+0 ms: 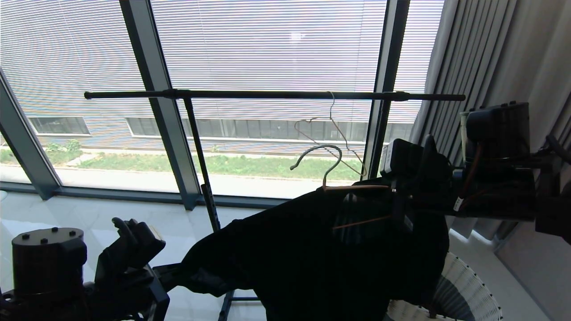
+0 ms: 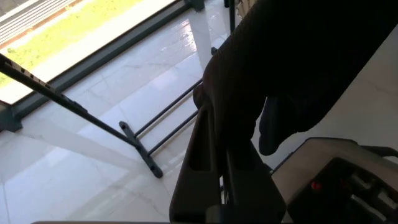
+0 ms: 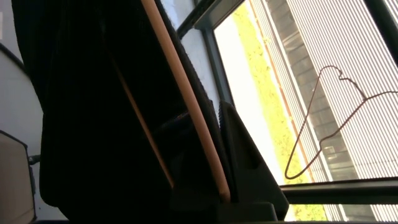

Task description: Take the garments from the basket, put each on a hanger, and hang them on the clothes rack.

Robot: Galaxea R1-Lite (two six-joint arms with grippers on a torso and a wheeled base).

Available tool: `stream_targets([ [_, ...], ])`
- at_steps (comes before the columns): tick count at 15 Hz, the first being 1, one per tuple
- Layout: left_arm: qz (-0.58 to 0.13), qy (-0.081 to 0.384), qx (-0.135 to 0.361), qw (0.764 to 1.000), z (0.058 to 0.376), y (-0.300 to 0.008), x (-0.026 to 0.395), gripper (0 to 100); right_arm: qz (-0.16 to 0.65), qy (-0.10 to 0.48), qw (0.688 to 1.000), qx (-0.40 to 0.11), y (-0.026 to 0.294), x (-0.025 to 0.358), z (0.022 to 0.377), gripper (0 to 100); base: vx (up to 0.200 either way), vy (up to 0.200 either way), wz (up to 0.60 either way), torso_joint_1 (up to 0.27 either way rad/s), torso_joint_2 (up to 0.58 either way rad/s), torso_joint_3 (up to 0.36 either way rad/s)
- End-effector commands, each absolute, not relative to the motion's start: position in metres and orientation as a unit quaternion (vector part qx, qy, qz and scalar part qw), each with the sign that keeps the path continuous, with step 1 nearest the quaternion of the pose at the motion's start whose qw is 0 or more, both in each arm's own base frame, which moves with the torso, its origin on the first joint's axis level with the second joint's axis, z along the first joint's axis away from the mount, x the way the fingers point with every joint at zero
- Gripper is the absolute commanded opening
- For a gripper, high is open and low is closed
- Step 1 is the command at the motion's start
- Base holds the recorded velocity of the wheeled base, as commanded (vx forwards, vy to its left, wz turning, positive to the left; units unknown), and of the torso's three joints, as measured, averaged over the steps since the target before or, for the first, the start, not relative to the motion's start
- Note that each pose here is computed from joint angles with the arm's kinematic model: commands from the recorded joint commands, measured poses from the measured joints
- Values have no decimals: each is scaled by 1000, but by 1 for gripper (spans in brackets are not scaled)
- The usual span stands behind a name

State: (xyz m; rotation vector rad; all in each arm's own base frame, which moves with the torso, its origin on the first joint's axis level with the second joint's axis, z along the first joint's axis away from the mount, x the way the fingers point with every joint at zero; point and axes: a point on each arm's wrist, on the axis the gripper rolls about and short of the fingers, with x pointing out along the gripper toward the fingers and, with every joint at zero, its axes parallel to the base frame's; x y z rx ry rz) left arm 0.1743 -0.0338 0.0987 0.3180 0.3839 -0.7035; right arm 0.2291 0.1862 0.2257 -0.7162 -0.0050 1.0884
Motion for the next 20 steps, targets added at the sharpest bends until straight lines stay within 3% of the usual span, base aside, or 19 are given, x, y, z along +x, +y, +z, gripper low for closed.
stream_targets([
  [1, -333, 192, 151, 911, 97, -31, 176, 0, 506, -4, 796, -333, 185, 229, 227, 0, 0, 0, 0, 0, 0, 0],
  [8, -228, 226, 121, 939, 90, 11, 180, 0, 466, -3, 821, -331, 162, 239, 235, 0, 0, 0, 0, 0, 0, 0],
  [15, -231, 230, 123, 937, 88, 10, 178, 0, 464, 6, 826, -321, 161, 239, 234, 0, 0, 0, 0, 0, 0, 0],
  [16, -231, 231, 122, 937, 88, 10, 178, 100, 464, 8, 827, -318, 161, 239, 233, 0, 0, 0, 0, 0, 0, 0],
  [20, -229, 227, 122, 939, 89, 10, 177, 100, 457, 27, 833, -310, 159, 238, 228, 0, 0, 0, 0, 0, 0, 0],
])
